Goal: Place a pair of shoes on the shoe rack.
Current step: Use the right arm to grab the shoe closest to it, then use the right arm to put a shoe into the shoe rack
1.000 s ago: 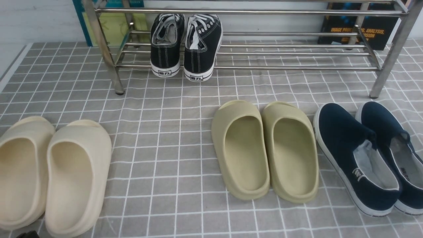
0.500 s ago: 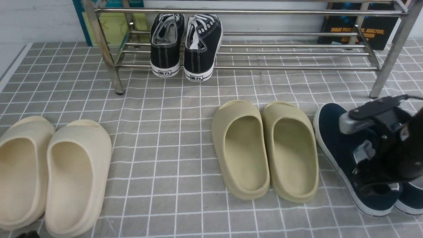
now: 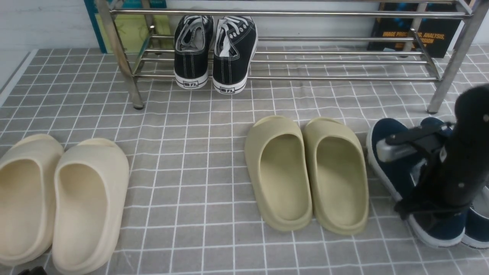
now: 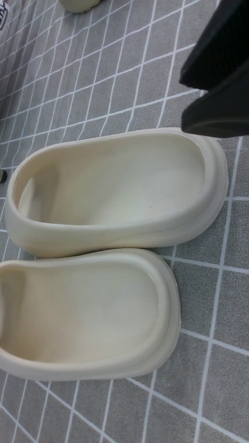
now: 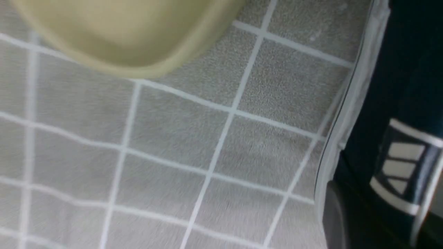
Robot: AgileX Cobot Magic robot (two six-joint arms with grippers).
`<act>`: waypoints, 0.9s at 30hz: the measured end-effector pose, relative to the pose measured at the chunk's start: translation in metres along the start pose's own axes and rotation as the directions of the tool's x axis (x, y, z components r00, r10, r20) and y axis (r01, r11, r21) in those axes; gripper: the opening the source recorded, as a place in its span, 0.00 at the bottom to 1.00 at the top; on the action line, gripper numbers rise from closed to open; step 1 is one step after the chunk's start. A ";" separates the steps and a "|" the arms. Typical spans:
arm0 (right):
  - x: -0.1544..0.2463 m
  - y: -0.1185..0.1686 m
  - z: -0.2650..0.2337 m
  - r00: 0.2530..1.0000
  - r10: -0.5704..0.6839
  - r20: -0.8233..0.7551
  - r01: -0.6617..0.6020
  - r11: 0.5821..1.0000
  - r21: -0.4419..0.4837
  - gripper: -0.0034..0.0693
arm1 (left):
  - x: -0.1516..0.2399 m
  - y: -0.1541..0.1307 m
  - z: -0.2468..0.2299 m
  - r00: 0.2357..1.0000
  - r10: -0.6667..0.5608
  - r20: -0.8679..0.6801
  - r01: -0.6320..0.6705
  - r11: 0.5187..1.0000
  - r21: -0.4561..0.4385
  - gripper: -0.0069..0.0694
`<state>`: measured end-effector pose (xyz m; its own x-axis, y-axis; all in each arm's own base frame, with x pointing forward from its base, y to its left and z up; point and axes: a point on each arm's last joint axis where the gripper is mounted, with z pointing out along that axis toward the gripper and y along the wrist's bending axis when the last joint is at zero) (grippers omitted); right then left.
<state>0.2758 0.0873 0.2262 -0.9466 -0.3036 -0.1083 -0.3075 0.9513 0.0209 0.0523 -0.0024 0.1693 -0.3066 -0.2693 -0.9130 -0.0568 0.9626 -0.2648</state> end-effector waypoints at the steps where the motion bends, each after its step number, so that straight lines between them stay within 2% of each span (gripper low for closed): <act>1: -0.003 0.000 -0.009 1.000 -0.004 0.013 0.004 1.000 0.000 0.11 | 0.000 0.000 0.000 1.000 0.000 0.000 0.000 1.000 0.000 0.26; 4: -0.018 0.000 -0.040 0.996 -0.022 0.090 0.022 1.000 0.005 0.11 | 0.000 0.000 0.000 1.000 0.000 0.000 0.000 1.000 0.000 0.27; 8: -0.038 0.000 -0.057 0.987 -0.040 0.155 0.039 0.999 0.012 0.11 | 0.000 0.000 0.000 1.000 0.000 0.000 0.000 1.000 0.000 0.27; 15: -0.086 -0.004 -0.041 0.988 -0.063 0.144 0.056 0.997 0.052 0.11 | 0.000 0.000 0.000 1.000 0.000 0.000 0.000 1.000 0.000 0.28; 20: -0.120 -0.011 -0.024 0.988 -0.091 0.122 0.077 0.990 0.119 0.11 | 0.000 0.000 0.000 1.000 0.000 0.000 0.000 1.000 0.000 0.28; 27: -0.162 -0.014 -0.028 0.976 -0.106 0.193 0.076 0.984 0.160 0.11 | 0.000 0.000 0.000 1.000 0.000 0.000 0.000 1.000 0.000 0.29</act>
<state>0.4309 0.1218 0.2710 -0.8721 -0.3872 -0.2993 -0.3588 0.9218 -0.1469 0.0523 -0.0024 0.1693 -0.3066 -0.2693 -0.9130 -0.0568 0.9626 -0.2648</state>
